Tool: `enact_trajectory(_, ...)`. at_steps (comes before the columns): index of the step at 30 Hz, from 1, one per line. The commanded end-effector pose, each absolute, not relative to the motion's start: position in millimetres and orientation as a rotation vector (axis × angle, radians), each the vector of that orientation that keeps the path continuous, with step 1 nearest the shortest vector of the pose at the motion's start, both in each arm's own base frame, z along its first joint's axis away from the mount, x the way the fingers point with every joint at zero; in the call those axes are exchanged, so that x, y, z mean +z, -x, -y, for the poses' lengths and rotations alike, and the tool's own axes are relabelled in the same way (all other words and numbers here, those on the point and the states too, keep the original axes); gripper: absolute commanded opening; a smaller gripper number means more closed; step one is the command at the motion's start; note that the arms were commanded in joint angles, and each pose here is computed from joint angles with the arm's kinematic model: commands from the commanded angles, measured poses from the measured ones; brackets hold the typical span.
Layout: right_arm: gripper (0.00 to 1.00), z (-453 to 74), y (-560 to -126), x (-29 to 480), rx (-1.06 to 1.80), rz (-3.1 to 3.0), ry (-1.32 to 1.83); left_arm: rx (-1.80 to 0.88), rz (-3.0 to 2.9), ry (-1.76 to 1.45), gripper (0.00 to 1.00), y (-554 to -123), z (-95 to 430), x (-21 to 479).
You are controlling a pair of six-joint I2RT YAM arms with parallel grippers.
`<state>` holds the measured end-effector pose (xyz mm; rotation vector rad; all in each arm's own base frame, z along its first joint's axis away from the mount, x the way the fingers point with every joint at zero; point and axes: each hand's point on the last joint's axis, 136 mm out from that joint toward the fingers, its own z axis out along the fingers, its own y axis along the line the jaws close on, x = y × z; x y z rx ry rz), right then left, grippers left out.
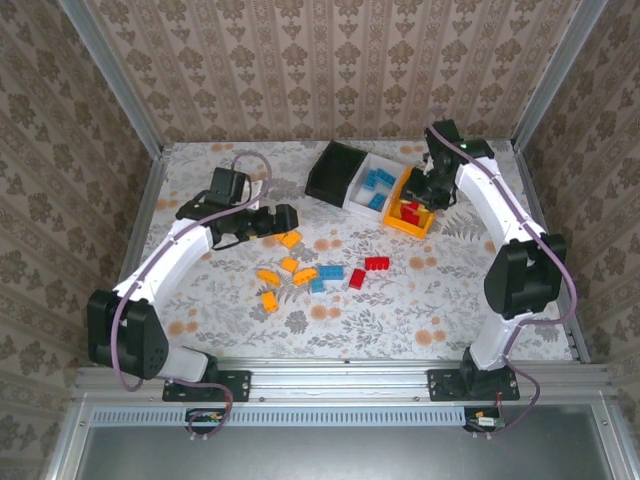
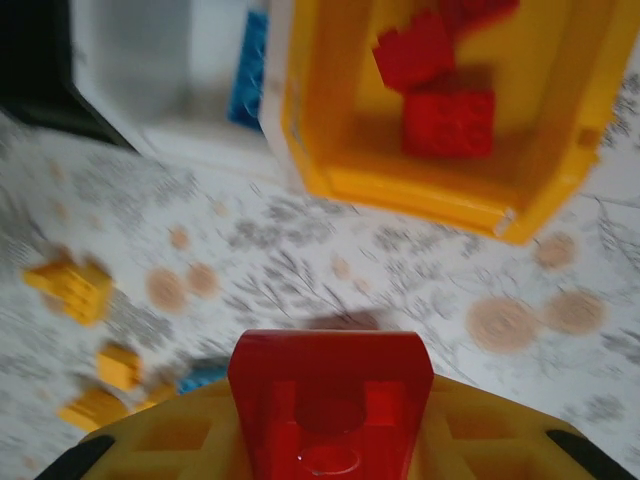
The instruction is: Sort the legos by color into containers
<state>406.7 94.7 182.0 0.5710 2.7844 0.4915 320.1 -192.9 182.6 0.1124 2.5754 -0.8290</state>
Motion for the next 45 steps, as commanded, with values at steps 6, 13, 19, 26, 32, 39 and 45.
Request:
enact_trajectory(6, 0.35, -88.7, -467.6, 139.8, 0.775, -2.664, -1.02, -0.789, -2.538, -0.053, 1.0, -301.0, 159.4, 194.7)
enact_trajectory(13, 0.36, -74.2, -473.9, 104.1, 0.721, -2.709, -1.094, -0.76, -2.538, 0.018, 1.0, -287.8, 138.1, 194.3)
enact_trajectory(19, 0.48, -68.5, -473.6, 94.1, 0.71, -2.721, -1.118, -0.751, -2.542, 0.039, 1.0, -284.0, 133.4, 192.9)
enact_trajectory(26, 0.58, -65.6, -471.5, 102.7, 0.712, -2.716, -1.103, -0.772, -2.535, 0.053, 1.0, -290.1, 136.7, 193.4)
enact_trajectory(32, 0.59, -62.1, -468.1, 132.6, 0.724, -2.678, -1.047, -0.783, -2.535, 0.043, 1.0, -293.4, 142.6, 191.0)
enact_trajectory(39, 0.6, -63.5, -445.9, 168.1, 0.702, -2.674, -0.917, -0.753, -2.573, -0.093, 1.0, -293.5, 167.9, 185.5)
enact_trajectory(45, 0.63, -79.5, -390.4, 160.1, 0.501, -2.853, -0.681, -0.714, -2.62, -0.326, 1.0, -290.7, 212.9, 178.7)
